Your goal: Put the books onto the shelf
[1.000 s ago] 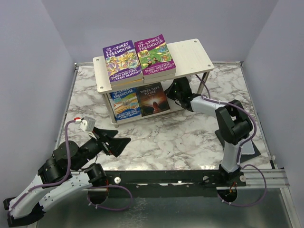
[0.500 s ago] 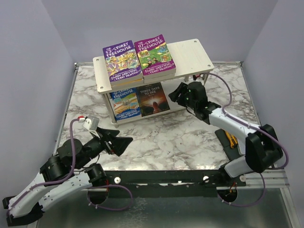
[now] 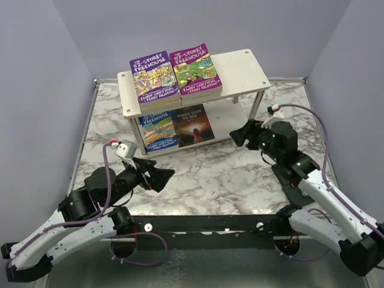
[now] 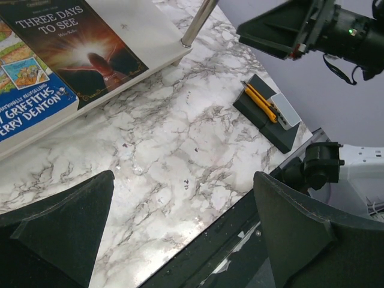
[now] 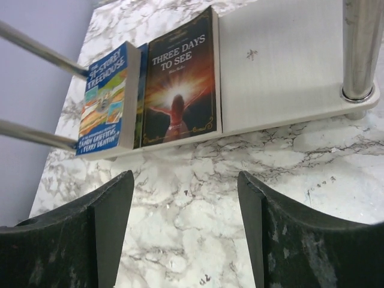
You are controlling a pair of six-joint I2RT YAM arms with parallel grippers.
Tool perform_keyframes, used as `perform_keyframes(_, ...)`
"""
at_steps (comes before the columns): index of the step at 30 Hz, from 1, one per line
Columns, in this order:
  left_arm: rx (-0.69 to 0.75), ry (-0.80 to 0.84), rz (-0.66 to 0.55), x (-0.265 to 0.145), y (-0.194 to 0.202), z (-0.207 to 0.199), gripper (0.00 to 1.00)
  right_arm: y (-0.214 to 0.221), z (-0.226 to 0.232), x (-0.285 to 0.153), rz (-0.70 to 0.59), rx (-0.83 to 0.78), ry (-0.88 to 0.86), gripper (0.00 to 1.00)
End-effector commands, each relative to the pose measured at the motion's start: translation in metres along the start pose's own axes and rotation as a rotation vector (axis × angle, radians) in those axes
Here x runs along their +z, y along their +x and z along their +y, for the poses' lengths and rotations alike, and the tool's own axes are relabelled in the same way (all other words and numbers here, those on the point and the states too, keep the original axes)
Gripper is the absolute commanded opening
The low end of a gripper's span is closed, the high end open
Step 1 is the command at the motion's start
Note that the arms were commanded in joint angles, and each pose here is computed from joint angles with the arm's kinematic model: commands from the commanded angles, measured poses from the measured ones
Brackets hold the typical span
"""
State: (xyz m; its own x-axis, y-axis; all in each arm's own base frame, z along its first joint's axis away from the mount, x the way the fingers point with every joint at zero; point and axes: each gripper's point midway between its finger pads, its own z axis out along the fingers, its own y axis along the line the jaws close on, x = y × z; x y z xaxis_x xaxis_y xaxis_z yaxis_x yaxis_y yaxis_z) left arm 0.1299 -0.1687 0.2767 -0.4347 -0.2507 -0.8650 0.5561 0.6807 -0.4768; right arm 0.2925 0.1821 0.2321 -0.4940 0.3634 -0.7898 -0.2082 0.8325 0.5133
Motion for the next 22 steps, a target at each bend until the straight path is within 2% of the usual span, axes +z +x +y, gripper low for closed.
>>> perform_keyframes(1,0.032,0.003,-0.064,0.007,-0.024,-0.008,0.99,0.021,-0.001,-0.036,0.079,-0.090,-0.060,0.75)
perform_keyframes(13,0.057,0.023,-0.076,0.028,-0.033,-0.021,0.99,0.006,0.033,-0.136,-0.109,-0.120,-0.344,0.85)
perform_keyframes(17,0.057,0.057,-0.080,0.028,-0.035,-0.028,0.99,0.003,0.035,-0.147,-0.143,-0.114,-0.367,0.87)
perform_keyframes(22,0.024,0.049,-0.102,0.026,-0.039,-0.027,0.99,0.006,0.036,-0.143,-0.115,-0.107,-0.363,0.87)
